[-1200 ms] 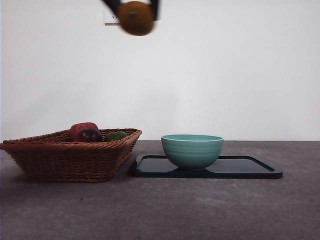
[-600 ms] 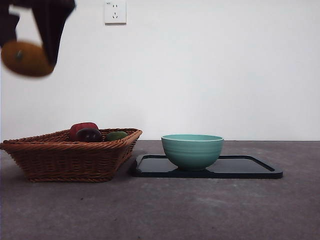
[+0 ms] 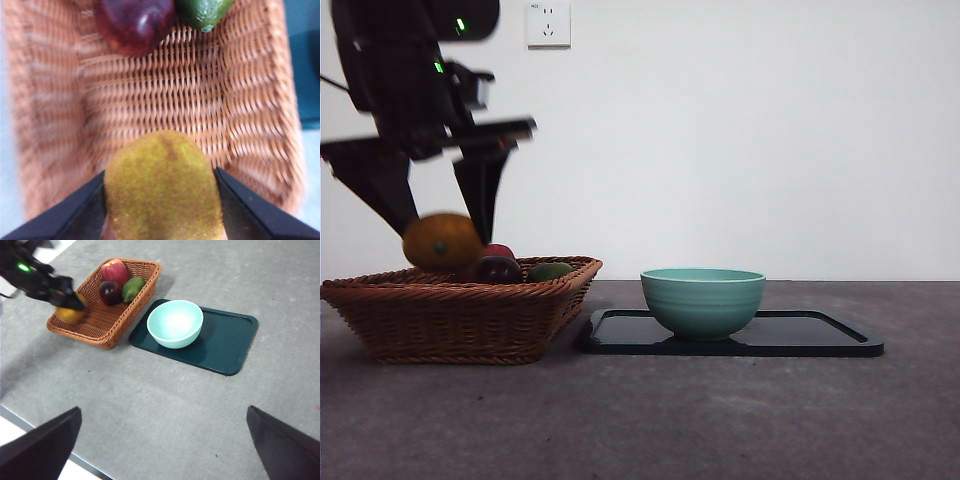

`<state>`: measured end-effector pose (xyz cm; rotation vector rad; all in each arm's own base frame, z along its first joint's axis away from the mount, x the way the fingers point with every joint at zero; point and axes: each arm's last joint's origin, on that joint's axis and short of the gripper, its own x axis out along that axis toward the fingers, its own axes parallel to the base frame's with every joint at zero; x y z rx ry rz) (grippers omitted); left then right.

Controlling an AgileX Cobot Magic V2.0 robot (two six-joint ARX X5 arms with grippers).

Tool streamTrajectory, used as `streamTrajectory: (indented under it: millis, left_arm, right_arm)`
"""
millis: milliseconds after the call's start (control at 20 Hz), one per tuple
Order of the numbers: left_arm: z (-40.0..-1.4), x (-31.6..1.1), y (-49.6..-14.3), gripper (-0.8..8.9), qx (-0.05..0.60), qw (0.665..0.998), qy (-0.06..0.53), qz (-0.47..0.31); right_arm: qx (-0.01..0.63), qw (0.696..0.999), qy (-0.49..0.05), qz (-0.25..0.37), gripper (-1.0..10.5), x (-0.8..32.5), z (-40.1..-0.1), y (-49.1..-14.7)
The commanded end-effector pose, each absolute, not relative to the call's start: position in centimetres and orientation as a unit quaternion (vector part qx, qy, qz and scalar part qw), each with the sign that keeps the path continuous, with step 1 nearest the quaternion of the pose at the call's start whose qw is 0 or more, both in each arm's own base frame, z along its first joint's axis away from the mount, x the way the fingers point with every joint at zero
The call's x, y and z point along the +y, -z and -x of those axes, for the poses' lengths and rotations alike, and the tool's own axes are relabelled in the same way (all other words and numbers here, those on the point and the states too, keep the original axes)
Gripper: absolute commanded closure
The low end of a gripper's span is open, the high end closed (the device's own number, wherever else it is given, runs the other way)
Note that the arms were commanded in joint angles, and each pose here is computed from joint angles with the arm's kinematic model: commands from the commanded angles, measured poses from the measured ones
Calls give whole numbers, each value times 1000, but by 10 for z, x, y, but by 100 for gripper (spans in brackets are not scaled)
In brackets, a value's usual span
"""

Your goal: Pick up the wifruite, put it on the bowl, pick up the plate, put it on desk

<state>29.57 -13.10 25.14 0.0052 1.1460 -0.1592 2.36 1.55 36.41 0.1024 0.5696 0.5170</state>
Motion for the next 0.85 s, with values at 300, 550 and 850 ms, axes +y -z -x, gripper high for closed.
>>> streamTrajectory:
  millis: [300, 550, 850]
  left_arm:
    - [-323, -145, -215, 537, 542, 835, 93, -30]
    - [-328, -147, -200, 537, 556, 825, 92, -39]
    - [-328, -147, -199, 487, 557, 825, 92, -40]
  right_arm:
    - [274, 926, -253, -56, 331, 16, -24, -366]
    - [274, 926, -253, -56, 331, 16, -24, -366]
    - [274, 926, -253, -56, 331, 16, -24, -366]
